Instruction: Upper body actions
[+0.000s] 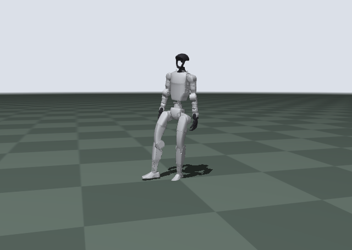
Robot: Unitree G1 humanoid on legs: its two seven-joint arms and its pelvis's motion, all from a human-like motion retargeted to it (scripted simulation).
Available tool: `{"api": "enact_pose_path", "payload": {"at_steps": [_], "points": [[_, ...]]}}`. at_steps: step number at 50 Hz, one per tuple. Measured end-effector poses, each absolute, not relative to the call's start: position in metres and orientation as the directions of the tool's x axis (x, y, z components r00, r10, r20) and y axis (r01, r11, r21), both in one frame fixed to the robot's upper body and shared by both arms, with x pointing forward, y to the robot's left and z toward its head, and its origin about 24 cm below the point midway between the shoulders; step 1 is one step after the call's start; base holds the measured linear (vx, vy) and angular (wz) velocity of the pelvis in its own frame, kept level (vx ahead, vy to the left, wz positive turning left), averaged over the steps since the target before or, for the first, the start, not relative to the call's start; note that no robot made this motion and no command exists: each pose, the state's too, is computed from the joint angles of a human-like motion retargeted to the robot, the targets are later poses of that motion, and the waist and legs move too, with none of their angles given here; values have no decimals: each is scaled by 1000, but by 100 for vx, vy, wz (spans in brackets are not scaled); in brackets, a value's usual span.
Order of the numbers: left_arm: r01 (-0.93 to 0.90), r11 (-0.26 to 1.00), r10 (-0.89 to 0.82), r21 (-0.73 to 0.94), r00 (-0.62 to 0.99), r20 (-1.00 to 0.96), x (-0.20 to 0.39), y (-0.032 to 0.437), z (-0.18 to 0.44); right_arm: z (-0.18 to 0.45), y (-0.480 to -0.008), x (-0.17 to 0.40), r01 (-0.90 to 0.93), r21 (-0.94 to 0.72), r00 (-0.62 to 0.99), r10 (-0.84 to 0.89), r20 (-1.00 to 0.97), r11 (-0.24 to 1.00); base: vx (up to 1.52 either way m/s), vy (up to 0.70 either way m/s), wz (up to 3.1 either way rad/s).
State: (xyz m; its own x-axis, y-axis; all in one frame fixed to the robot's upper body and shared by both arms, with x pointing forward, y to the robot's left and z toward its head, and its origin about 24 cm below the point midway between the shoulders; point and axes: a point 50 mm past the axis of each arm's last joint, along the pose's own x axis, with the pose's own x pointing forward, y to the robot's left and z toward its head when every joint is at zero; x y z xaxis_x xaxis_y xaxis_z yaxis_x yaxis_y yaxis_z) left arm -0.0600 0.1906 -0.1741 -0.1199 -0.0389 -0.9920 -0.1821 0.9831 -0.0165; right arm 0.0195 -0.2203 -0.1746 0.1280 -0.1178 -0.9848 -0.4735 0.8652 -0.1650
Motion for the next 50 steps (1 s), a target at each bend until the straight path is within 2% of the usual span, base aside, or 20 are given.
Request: {"api": "enact_pose_path", "payload": {"at_steps": [6,12,23,30,35,45,50], "points": [[-195,981,-59,-13,-231,-971,-91,189,-167,-173,-211,52,-526,-162,223,-49,-974,835,-8,-11,-84],[-211,977,-71,-20,-236,-969,-92,187,-167,-173,-203,65,-587,-142,245,7,-970,797,-13,-15,-72],[-198,980,-25,-9,-76,-997,-37,197,-177,-177,-203,34,-642,-89,115,-19,-993,762,-19,-25,-20],[-196,979,-46,-56,56,-997,4,187,-180,-175,-220,6,-562,-75,-23,-106,-994,824,-24,-27,1],[-129,987,-82,-97,114,-990,17,183,-180,-173,-226,-3,-458,-81,-61,-122,-991,885,-20,-22,-18],[-7,998,56,55,101,-993,1,200,-179,-170,-242,4,-422,-123,-35,-152,-988,898,-18,-11,-42],[-55,983,181,175,130,-975,1,219,-175,-170,-242,6,-430,-127,-37,-158,-987,894,-16,-13,-26]]}}
